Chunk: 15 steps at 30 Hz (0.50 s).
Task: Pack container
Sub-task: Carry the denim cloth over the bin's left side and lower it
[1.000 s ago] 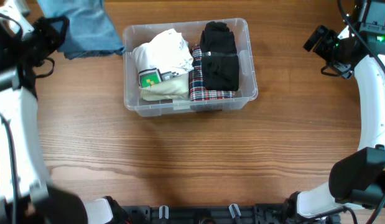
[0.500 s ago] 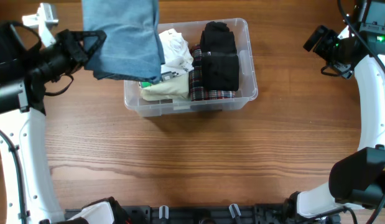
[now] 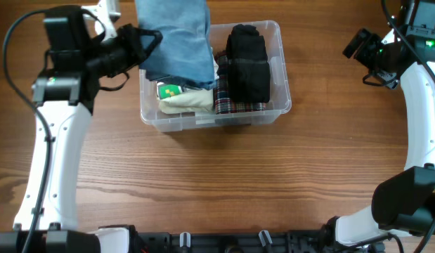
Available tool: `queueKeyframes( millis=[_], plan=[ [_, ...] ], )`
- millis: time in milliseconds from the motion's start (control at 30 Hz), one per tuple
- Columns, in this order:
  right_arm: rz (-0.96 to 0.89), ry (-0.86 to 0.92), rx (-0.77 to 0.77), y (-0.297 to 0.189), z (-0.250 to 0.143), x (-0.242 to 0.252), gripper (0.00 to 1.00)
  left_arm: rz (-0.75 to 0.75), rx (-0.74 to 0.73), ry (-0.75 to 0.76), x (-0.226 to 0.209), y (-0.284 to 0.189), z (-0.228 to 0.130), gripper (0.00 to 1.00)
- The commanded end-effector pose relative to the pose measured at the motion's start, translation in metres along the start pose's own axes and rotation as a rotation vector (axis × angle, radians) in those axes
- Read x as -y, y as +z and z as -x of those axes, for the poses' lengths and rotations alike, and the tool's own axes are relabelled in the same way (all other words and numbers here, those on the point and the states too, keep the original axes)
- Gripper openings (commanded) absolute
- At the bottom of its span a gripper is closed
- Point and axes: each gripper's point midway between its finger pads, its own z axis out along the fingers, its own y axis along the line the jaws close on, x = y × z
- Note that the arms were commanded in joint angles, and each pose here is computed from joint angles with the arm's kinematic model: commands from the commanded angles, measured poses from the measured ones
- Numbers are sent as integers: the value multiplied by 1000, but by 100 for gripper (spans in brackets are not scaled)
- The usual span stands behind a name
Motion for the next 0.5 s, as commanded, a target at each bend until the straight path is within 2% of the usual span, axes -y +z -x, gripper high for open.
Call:
queueKeyframes(
  millis=[0,167,467],
  plan=[
    [-16,6,4,4,3,2,100,84,59,-48,-6,16,8,4],
    [-16,6,4,4,3,2,100,160,41,-74,-17,42,-4,4],
    [-16,7,4,4,3,2,100,212,-38,-105,-39,72,-29,4]
  ],
)
